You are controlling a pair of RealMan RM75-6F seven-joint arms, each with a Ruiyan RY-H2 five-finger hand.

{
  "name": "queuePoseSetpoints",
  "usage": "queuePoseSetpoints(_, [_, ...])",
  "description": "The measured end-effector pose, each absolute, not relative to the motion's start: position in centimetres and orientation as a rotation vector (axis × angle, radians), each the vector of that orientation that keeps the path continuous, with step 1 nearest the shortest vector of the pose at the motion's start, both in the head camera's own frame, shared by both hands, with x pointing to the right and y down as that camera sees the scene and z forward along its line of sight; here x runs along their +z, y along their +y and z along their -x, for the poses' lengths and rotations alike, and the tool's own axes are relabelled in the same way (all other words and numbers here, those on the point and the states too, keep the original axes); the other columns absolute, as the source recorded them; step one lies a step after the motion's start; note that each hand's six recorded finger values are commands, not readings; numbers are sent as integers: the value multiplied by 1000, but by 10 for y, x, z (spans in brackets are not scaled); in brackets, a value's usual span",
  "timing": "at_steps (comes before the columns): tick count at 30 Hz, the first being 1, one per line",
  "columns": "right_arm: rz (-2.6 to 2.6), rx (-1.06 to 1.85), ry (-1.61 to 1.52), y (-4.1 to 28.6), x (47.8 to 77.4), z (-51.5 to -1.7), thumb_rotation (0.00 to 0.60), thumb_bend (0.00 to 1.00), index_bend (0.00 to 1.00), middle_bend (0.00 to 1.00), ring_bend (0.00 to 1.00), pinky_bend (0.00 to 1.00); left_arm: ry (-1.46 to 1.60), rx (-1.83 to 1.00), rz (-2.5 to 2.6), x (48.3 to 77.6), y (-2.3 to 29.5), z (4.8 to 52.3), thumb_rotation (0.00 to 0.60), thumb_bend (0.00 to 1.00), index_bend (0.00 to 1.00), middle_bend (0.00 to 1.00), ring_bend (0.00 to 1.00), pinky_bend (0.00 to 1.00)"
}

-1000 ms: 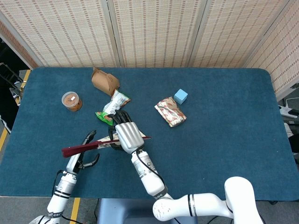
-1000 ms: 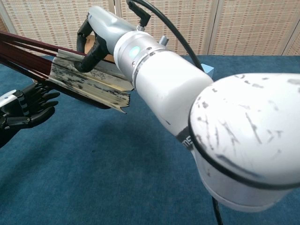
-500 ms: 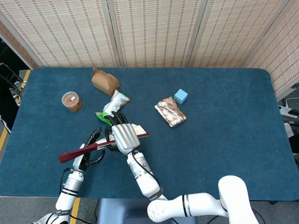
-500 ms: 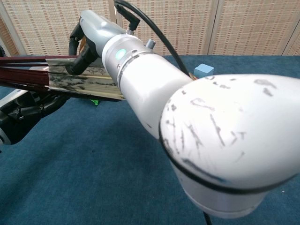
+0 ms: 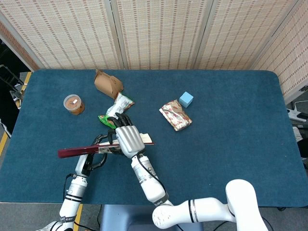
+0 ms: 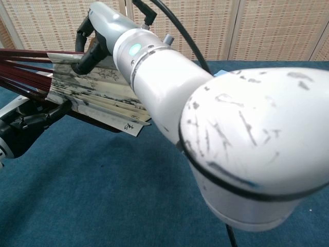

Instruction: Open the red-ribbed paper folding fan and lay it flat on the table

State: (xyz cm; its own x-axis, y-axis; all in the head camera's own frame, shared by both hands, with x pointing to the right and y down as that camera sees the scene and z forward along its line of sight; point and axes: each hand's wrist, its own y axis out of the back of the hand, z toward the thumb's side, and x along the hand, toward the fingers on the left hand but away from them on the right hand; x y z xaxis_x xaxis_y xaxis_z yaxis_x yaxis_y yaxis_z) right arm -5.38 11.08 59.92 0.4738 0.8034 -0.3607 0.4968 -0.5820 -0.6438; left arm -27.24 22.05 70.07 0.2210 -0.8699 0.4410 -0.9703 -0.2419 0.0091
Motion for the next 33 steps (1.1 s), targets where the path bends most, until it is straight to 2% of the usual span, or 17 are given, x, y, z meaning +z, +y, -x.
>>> queuePoseSetpoints(24, [2157,799,-1112,82,551,-8,600,303,675,150,0,0,-1968,724,-2364,701,178,322,600,571,594,185,0,27])
queuePoseSetpoints(33, [2088,776,-1047,88,541,-26,600,303,676,150,0,0,-1990,759,-2412,699,175,326,600,532,472,181,0,27])
